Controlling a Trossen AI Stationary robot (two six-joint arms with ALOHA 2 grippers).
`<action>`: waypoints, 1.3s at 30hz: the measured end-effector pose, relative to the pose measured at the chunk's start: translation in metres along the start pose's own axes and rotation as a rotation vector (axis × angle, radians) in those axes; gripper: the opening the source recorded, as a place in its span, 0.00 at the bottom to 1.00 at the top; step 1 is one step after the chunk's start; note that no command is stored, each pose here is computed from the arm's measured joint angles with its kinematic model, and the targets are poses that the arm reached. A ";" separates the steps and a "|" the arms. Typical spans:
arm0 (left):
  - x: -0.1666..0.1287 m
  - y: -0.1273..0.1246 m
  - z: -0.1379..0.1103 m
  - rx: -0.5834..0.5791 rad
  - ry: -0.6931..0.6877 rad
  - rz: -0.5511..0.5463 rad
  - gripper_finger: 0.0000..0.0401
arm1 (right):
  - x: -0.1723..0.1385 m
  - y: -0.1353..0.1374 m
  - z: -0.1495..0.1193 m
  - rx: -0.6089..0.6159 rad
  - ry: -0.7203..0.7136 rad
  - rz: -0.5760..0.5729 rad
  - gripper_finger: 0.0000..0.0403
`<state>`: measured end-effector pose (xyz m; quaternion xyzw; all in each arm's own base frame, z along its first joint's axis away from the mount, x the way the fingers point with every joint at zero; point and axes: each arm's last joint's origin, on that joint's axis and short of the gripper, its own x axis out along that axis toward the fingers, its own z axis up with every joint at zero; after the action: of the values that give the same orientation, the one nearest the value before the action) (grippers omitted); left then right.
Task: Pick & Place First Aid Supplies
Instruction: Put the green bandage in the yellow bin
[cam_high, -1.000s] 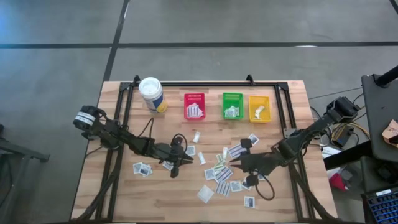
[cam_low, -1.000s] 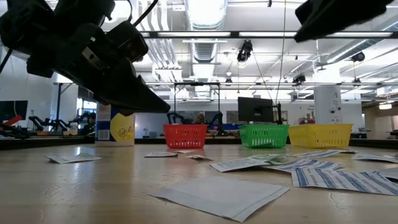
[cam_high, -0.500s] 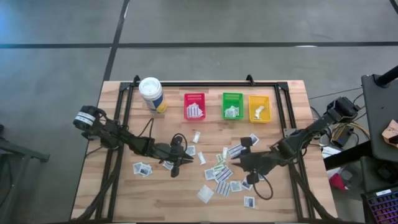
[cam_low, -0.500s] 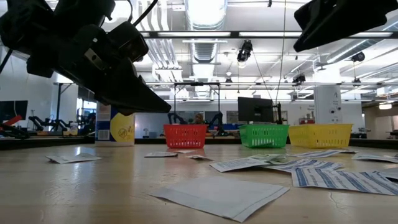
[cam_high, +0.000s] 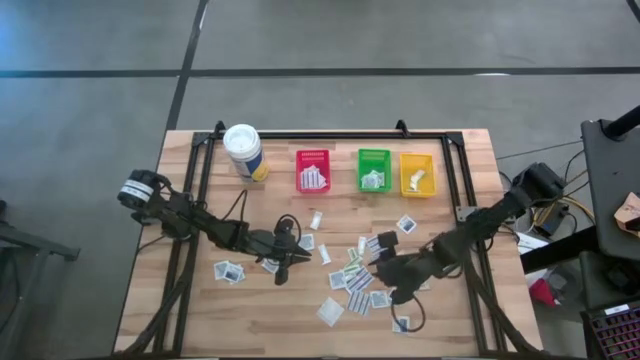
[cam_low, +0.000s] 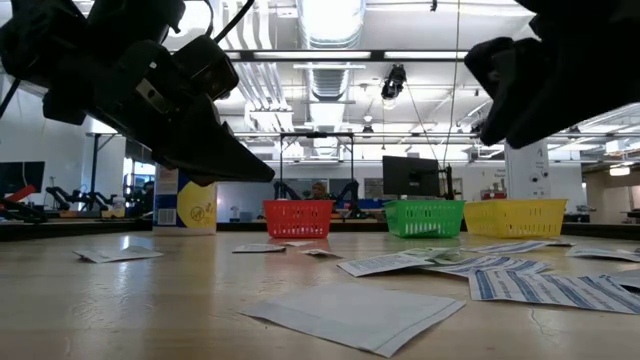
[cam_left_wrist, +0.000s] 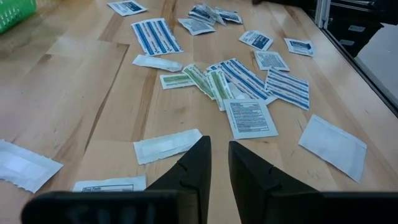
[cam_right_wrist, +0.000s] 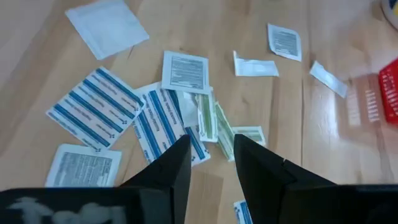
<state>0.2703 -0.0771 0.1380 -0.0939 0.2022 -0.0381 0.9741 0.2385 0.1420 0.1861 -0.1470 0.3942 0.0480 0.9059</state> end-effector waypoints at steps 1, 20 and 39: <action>0.000 0.000 0.000 0.000 0.000 0.000 0.16 | 0.003 0.002 0.001 -0.013 0.008 -0.001 0.29; 0.000 0.000 0.000 -0.002 -0.004 0.001 0.16 | 0.060 0.027 0.017 -0.221 0.242 -0.030 0.24; 0.000 0.000 0.000 -0.004 -0.002 0.001 0.16 | 0.076 0.015 0.012 -0.143 0.283 -0.064 0.22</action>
<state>0.2705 -0.0766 0.1382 -0.0956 0.2013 -0.0370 0.9741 0.2954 0.1576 0.1353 -0.2291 0.5086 0.0257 0.8295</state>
